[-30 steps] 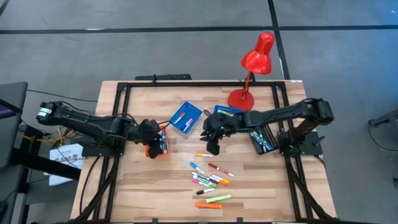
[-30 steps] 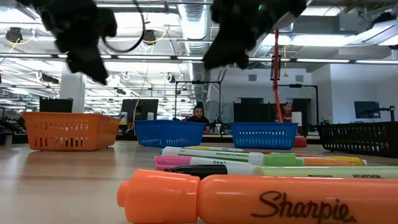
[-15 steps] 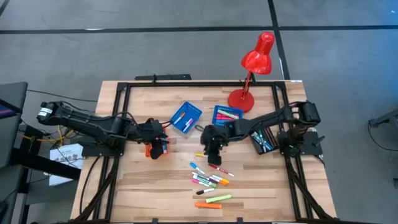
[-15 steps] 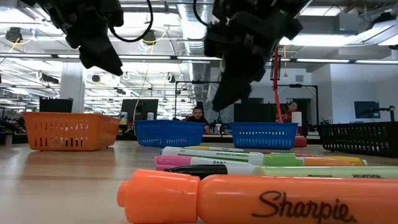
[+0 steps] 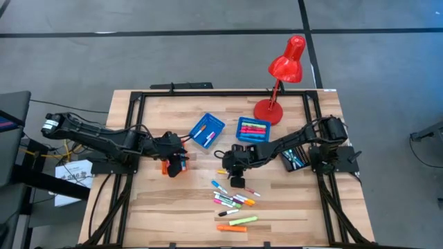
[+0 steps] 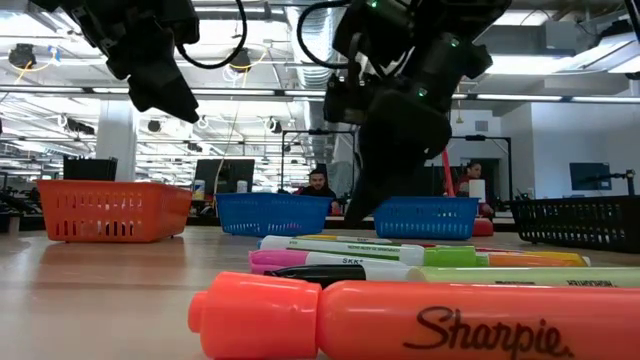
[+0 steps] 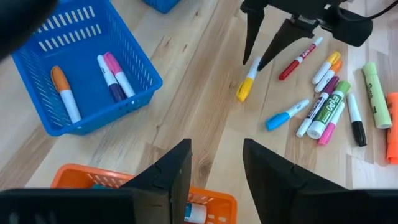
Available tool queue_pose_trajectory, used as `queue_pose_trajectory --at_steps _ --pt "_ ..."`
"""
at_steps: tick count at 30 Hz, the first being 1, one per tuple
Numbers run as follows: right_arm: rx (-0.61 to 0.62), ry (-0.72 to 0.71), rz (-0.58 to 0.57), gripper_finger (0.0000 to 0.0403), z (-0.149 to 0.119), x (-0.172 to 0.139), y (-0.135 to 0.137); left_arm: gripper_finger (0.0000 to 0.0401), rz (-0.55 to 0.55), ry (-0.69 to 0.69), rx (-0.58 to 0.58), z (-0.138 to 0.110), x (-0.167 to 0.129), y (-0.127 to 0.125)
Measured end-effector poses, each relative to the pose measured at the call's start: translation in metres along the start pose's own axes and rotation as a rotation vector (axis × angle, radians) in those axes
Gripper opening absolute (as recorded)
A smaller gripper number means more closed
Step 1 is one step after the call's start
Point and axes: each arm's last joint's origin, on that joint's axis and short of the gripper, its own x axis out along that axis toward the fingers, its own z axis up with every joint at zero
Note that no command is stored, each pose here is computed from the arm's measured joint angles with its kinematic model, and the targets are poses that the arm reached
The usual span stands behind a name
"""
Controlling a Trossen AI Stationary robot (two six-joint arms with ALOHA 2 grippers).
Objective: Pick & Place Markers
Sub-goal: Put the top small yellow highlighter pen into the left blue bin
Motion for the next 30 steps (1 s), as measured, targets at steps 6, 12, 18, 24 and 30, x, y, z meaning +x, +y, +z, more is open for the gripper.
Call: queue_pose_trajectory --at_steps 6,12,18,24,30 --pt "0.053 0.005 0.007 0.0088 -0.001 0.000 0.001 0.0140 -0.004 -0.009 0.045 0.001 0.000 0.000" --pt "0.062 0.004 0.012 0.0088 -0.001 0.005 0.001 0.0140 -0.006 -0.014 0.045 0.001 0.000 -0.001" --pt "0.060 0.030 0.010 0.0088 -0.006 0.021 0.002 0.0140 -0.013 -0.028 0.041 0.003 0.000 -0.001" --pt "0.061 -0.001 -0.005 0.0071 -0.006 0.031 0.000 0.0140 -0.016 -0.046 0.037 0.004 0.000 -0.002" --pt "0.072 -0.047 -0.008 0.0021 -0.001 0.035 -0.006 0.0140 -0.003 -0.064 0.063 0.006 0.000 -0.002"
